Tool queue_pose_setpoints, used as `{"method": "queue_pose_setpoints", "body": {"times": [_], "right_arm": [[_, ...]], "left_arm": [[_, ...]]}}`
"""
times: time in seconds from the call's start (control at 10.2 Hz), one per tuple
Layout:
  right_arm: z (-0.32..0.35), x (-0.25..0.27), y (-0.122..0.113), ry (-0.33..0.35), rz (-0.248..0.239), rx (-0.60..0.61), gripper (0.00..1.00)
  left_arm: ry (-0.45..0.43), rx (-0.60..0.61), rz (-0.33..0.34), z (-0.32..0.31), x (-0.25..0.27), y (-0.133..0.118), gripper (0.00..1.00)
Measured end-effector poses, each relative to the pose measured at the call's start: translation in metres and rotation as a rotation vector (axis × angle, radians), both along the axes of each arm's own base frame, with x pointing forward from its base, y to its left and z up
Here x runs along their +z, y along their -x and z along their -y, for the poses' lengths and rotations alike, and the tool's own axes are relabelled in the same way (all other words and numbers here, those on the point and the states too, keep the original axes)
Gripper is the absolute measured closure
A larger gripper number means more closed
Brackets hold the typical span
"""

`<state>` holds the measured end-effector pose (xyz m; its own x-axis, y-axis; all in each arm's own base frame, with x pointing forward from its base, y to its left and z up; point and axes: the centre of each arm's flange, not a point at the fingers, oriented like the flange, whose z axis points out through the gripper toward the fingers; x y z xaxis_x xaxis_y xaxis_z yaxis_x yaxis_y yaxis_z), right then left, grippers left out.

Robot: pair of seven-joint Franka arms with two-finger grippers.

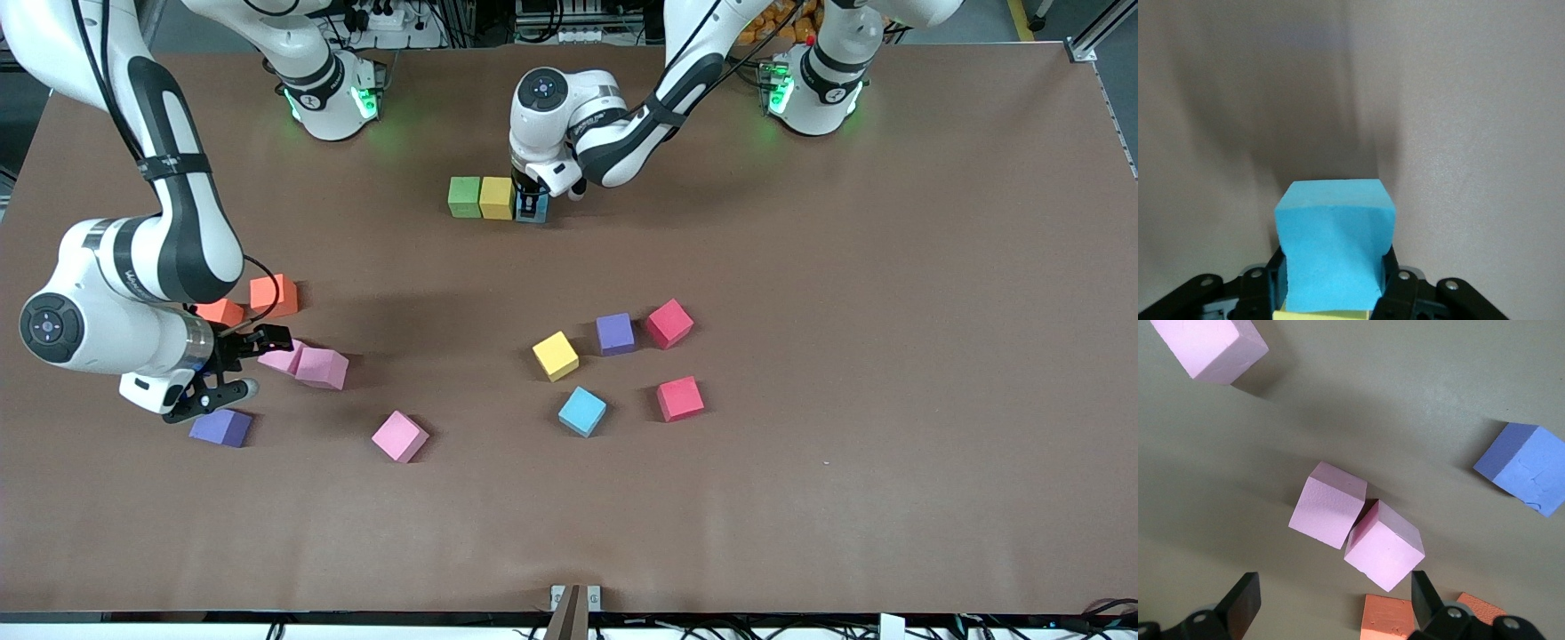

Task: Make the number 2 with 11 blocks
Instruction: 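Lower the cyan cube next to the yellow cube and adjust it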

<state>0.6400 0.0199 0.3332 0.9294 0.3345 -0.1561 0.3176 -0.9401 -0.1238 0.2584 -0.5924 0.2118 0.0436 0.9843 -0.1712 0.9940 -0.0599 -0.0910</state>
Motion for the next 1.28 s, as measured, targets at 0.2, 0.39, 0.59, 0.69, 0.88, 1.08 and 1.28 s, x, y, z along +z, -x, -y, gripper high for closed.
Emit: {"method": "queue_pose_setpoints", "body": {"times": [0.2,0.39,0.59,0.69,0.88,1.08,1.28], "right_arm": [[0.000,0.000,0.000,0.000,0.000,0.000,0.00],[0.000,0.000,0.000,0.000,0.000,0.000,0.00],[0.000,0.000,0.000,0.000,0.000,0.000,0.00],[0.000,0.000,0.000,0.000,0.000,0.000,0.00],[0.000,0.000,0.000,0.000,0.000,0.000,0.00],[0.000,0.000,0.000,0.000,0.000,0.000,0.00],[0.000,-0.001,0.000,0.000,-0.001,0.000,0.00]], "left_arm": [[0.000,-0.002,-0.008,0.002,0.000,0.006,0.45],[-0.010,0.004,-0.019,0.004,-0.001,0.011,0.45],[-0.012,0.006,-0.022,0.004,-0.001,0.012,0.45],[-0.013,0.008,-0.024,0.004,-0.001,0.012,0.45],[-0.012,0.011,-0.026,0.004,-0.002,0.012,0.45],[-0.010,0.017,-0.028,0.006,-0.002,0.010,0.45],[-0.008,0.021,-0.031,0.008,-0.002,0.008,0.45]]}}
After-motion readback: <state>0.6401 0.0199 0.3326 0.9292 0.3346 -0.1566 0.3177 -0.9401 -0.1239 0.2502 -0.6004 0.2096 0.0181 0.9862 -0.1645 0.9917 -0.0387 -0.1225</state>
